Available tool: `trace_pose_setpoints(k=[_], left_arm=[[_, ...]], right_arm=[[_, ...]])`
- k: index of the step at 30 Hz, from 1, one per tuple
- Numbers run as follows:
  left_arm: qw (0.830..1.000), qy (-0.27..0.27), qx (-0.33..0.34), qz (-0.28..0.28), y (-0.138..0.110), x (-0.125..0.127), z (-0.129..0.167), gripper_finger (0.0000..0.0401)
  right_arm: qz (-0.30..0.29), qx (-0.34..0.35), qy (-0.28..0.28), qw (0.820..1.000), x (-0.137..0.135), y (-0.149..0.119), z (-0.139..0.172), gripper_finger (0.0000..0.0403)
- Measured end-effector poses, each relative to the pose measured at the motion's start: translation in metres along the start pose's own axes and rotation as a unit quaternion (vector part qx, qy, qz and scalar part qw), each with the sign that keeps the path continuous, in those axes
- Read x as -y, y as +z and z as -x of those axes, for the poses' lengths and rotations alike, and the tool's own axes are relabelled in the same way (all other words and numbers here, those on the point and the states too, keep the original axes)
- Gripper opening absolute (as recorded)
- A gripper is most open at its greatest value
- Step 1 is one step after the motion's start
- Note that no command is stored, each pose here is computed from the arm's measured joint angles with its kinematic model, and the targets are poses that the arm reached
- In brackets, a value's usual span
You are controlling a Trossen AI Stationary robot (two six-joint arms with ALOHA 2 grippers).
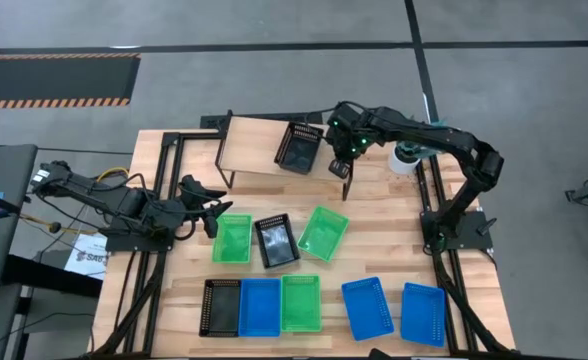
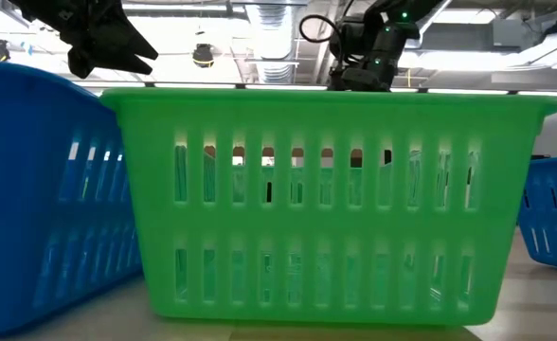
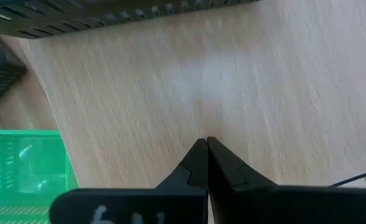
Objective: Stack baskets on shelf by color
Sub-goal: Adjust the shelf
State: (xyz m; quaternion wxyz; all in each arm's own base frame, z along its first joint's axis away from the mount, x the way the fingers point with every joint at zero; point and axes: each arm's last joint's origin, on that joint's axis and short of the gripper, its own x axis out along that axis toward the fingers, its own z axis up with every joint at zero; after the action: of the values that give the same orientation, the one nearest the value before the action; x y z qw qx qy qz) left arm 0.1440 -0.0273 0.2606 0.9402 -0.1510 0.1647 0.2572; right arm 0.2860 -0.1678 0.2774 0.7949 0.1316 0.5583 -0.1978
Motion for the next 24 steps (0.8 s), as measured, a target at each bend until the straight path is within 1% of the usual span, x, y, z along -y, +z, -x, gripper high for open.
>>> trace_pose_setpoints(k=[8, 11, 15, 19, 24], left_arm=[[1.000, 0.000, 0.000, 0.000, 0.0000, 0.0000, 0.0000, 0.0167], [1.000, 0.000, 0.000, 0.000, 0.0000, 0.0000, 0.0000, 0.0167], [1.000, 0.000, 0.000, -0.003, 0.0000, 0.0000, 0.0000, 0.0167], [1.000, 0.000, 0.000, -0.003, 0.0000, 0.0000, 0.0000, 0.0167], [1.000, 0.001, 0.001, -0.003, 0.0000, -0.0001, 0.0000, 0.0167]], right_arm=[[-0.001, -0.019, -0.003, 1.000, 0.0003, -0.0036, 0.0002, 0.0021], [-0.001, -0.035, -0.003, 0.999, 0.0002, -0.0069, 0.0006, 0.0020], [-0.002, -0.037, -0.003, 0.999, 0.0002, -0.0073, 0.0005, 0.0017], [0.000, -0.033, -0.003, 0.999, 0.0002, -0.0064, -0.0001, 0.0019], [-0.001, -0.008, -0.004, 1.000, 0.0006, 0.0015, 0.0041, 0.0028]])
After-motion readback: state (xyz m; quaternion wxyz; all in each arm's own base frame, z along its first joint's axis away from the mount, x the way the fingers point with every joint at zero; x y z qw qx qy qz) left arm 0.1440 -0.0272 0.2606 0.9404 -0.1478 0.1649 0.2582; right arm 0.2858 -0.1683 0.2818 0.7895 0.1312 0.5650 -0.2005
